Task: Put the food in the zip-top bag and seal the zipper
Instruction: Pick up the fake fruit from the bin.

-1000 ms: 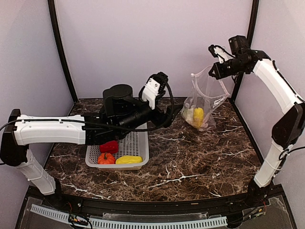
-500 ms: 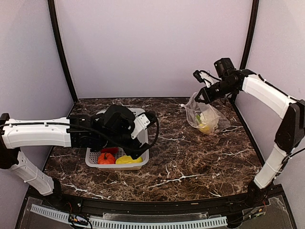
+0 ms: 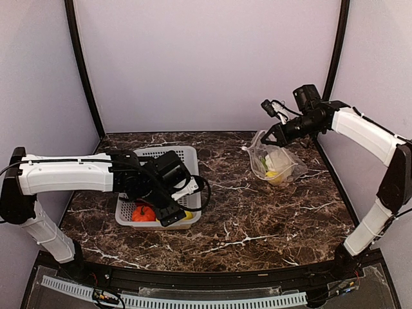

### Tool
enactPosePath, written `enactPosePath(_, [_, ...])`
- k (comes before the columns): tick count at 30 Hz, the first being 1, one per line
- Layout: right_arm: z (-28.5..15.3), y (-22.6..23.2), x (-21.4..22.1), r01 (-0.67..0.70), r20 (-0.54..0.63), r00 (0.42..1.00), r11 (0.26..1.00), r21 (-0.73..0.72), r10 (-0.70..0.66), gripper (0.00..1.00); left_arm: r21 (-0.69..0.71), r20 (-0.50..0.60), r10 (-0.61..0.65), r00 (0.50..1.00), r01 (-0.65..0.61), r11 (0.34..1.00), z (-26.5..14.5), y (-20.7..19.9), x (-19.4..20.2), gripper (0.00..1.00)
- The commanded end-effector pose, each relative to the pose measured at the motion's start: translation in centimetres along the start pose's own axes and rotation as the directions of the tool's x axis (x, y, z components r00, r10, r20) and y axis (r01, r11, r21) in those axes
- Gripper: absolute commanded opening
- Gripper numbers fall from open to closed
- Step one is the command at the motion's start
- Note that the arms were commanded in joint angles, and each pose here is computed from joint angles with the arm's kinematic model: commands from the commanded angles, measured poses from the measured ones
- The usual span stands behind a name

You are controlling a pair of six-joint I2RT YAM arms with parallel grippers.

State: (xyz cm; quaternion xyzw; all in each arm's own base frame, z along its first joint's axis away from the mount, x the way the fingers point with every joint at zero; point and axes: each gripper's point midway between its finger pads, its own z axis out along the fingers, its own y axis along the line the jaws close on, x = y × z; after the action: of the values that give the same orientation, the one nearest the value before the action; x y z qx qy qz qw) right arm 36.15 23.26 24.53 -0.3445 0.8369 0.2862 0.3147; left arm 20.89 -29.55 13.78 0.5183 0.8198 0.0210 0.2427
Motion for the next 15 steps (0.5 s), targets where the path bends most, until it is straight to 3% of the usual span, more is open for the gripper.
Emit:
enactPosePath(1, [-0.9,1.4,-1.2,0.052,0.063,0.997,0.998,-0.029,-0.05,0.0,0.051,-0.068,0.028,0.997,-0.025,0.998,-0.3,0.1,1.1,0.84])
enactPosePath(5, [-1.1,1.7,-1.0,0.053,0.069,0.996,0.998,-0.036,-0.05,0.0,0.092,-0.119,0.035,0.992,-0.024,0.995,0.4,0.3,1.9,0.81])
enactPosePath(10, [-1.2,1.9,-0.6,0.056,0.072,0.996,0.998,-0.037,-0.053,0.0,0.11,-0.3,0.104,0.948,-0.074,0.991,1.7,0.3,4.3,0.81])
enactPosePath(15, [-1.3,2.0,-0.6,0.057,0.076,0.996,0.998,-0.034,-0.055,0.0,0.177,-0.335,0.149,0.93,-0.093,0.98,2.9,-0.8,4.6,0.82])
